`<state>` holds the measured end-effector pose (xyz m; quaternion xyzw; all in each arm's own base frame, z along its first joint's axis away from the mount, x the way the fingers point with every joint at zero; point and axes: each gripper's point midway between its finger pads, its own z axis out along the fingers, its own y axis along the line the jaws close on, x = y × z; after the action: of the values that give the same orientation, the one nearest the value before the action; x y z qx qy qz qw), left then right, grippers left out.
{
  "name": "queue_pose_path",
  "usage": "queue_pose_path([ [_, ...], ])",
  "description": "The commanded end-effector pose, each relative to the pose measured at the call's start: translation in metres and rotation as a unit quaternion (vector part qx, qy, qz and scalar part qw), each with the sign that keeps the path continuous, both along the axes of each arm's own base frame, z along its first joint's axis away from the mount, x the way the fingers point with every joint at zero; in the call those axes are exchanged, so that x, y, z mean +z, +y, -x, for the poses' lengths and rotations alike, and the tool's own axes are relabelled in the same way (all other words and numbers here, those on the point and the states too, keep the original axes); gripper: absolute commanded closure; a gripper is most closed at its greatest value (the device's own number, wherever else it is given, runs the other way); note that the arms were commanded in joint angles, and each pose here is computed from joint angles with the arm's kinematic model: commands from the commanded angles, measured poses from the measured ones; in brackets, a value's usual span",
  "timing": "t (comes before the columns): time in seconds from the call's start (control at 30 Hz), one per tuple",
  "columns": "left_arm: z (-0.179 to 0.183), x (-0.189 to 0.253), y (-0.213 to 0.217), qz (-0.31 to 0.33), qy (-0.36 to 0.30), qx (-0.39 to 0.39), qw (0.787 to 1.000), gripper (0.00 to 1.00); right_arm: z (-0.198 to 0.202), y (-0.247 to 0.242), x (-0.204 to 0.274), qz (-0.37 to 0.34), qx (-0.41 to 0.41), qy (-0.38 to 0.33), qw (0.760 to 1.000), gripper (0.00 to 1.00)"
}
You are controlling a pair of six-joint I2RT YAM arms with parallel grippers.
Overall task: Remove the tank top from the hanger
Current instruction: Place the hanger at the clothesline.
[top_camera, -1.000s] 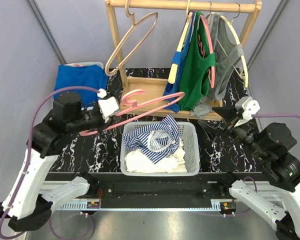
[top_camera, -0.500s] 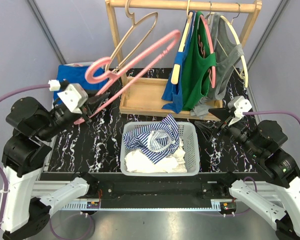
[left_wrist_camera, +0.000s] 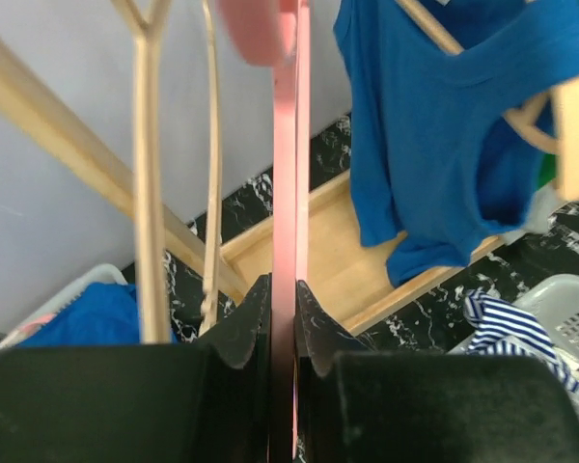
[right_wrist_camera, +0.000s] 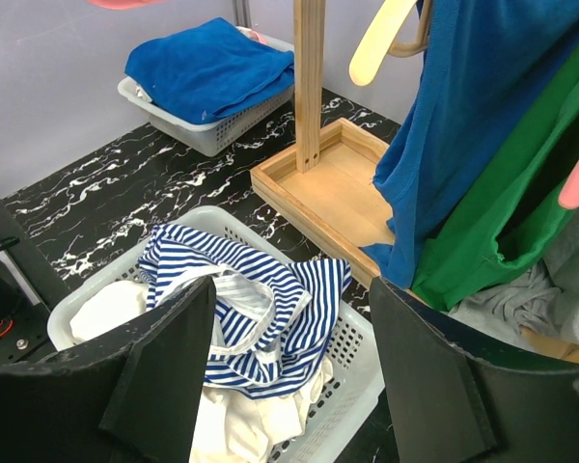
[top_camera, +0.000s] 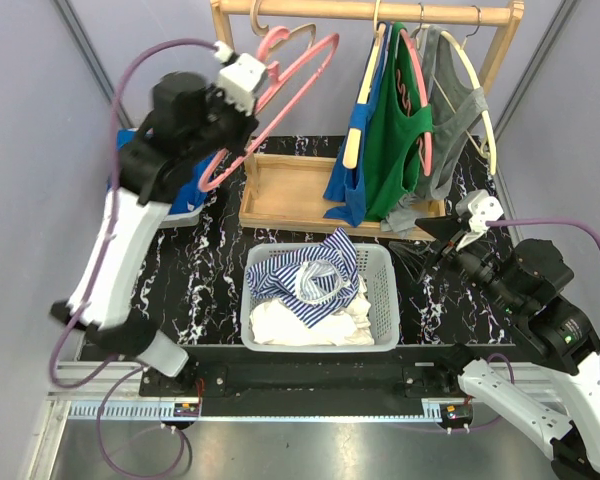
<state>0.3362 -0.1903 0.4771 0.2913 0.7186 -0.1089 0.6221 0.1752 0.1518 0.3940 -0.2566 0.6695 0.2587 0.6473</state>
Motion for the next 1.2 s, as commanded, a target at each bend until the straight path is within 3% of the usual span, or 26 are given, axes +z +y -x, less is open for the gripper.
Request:
queue_pose_path([
  [0.0,-0.029,-0.012,-0.007,-0.034,0.05,0.022,0.998,1.0,0.002,-0.005,0.021,-0.023,-0.01,-0.016,1.0,0.27],
  [0.3,-0.068,-0.028,-0.015,-0.085,0.04,0.032,0.995,1.0,0.006,-0.008,0.019,-0.027,-0.012,-0.016,0.999,0.28],
  [0.6,-0.089,-0.004,-0.024,-0.056,-0.016,0.036,0.998,1.0,0.003,0.0,0.01,-0.035,-0.001,-0.013,0.999,0.29],
  [0.73,-0.057,-0.017,-0.041,-0.053,0.005,-0.049,0.997,1.0,-0.004,0.011,0.02,-0.058,0.011,-0.017,0.998,0.28],
  [0.93,-0.001,-0.055,-0.013,-0.091,0.047,-0.073,0.992,1.0,-0.009,0.035,0.05,-0.047,0.068,-0.063,0.995,0.27],
  [1.07,0.04,-0.051,0.019,-0.106,0.027,-0.059,0.992,1.0,-0.008,0.058,0.063,-0.048,0.129,-0.083,0.987,0.26],
  [1.17,0.079,-0.052,0.028,-0.121,0.01,-0.106,0.987,1.0,-0.008,0.075,0.064,-0.047,0.172,-0.089,0.98,0.26],
])
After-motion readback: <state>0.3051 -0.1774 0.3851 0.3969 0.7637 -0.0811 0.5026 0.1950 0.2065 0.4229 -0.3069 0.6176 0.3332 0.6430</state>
